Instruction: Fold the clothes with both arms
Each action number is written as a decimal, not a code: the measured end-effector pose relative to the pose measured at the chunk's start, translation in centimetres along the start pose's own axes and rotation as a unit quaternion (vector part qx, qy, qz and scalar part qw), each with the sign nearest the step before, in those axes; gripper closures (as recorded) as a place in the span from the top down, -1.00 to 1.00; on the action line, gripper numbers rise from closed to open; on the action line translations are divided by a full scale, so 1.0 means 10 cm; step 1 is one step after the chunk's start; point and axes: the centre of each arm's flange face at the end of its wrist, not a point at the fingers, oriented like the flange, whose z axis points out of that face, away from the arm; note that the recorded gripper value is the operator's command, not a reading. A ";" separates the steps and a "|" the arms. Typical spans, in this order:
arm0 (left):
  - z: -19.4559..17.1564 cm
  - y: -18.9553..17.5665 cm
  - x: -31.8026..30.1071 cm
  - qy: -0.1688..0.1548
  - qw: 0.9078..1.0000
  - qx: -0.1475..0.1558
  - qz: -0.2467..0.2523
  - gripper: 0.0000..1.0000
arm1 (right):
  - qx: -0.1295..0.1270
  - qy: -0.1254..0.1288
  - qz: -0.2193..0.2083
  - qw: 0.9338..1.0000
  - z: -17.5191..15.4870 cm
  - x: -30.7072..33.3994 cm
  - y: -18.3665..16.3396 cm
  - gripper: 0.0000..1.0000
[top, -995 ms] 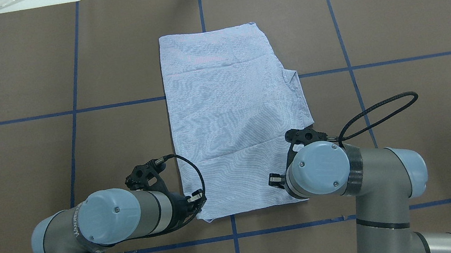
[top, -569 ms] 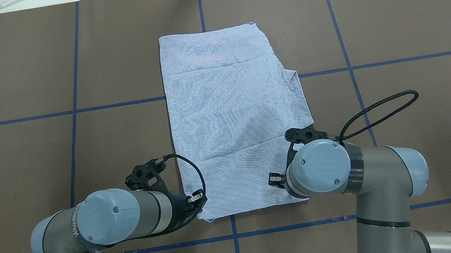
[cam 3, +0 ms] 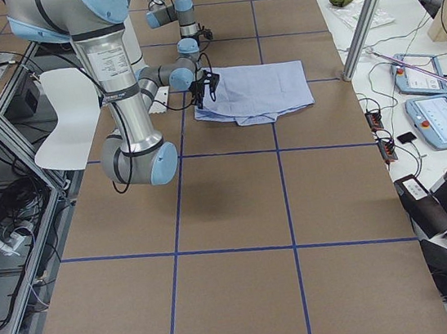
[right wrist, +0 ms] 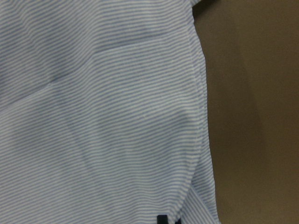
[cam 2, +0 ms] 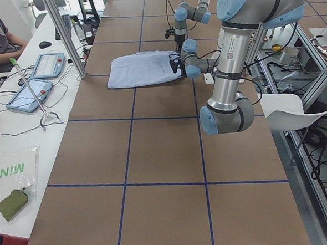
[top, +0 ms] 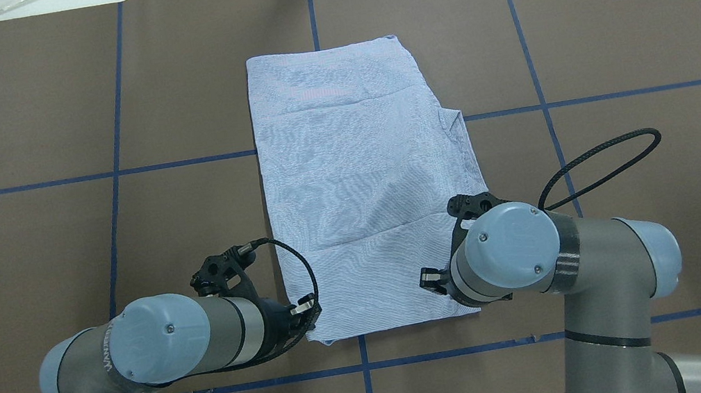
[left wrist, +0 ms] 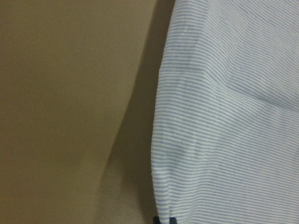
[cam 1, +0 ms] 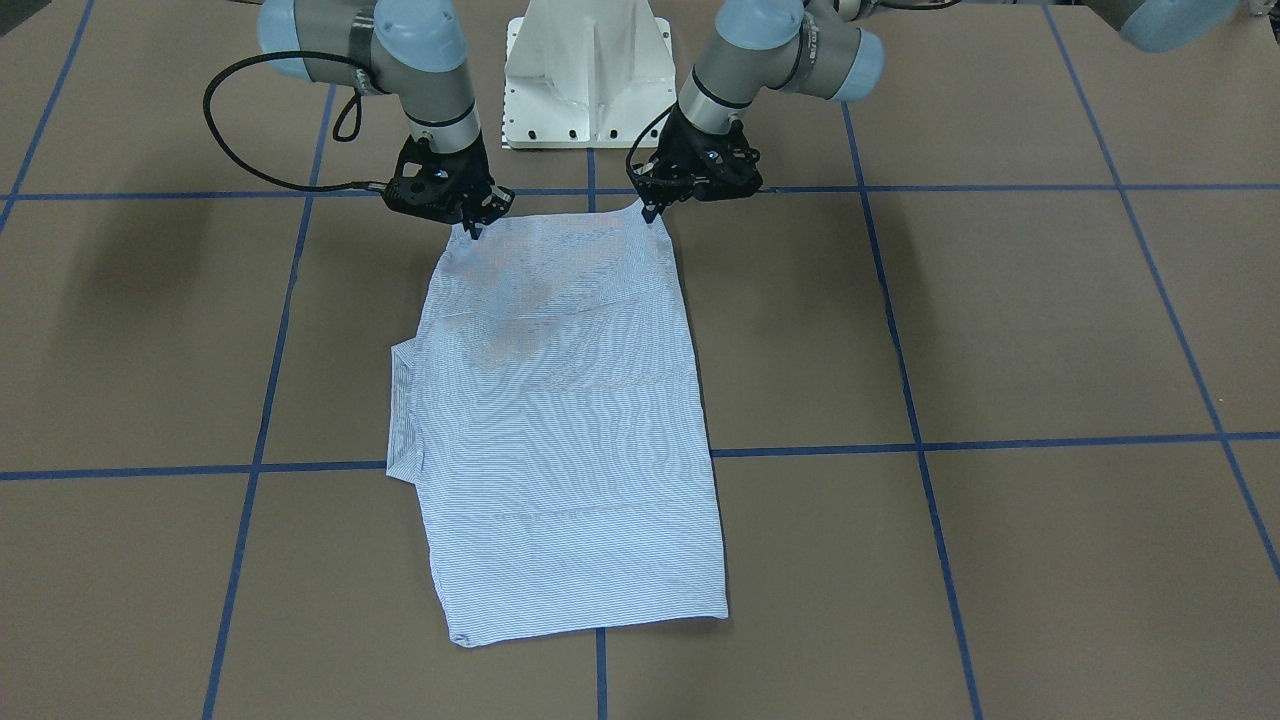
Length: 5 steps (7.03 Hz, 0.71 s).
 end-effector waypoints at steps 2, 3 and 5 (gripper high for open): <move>-0.38 0.14 0.13 0.010 1.000 -0.007 0.004 -1.00 | -0.019 -0.017 -0.004 1.000 -0.23 0.07 0.07 -1.00; -0.57 0.24 0.18 0.010 1.000 -0.012 0.006 -1.00 | -0.030 -0.026 -0.006 0.999 -0.34 0.10 0.11 -1.00; -0.84 0.54 0.18 0.003 0.999 -0.034 0.015 -1.00 | -0.063 -0.044 -0.014 0.997 -0.57 0.14 0.24 -1.00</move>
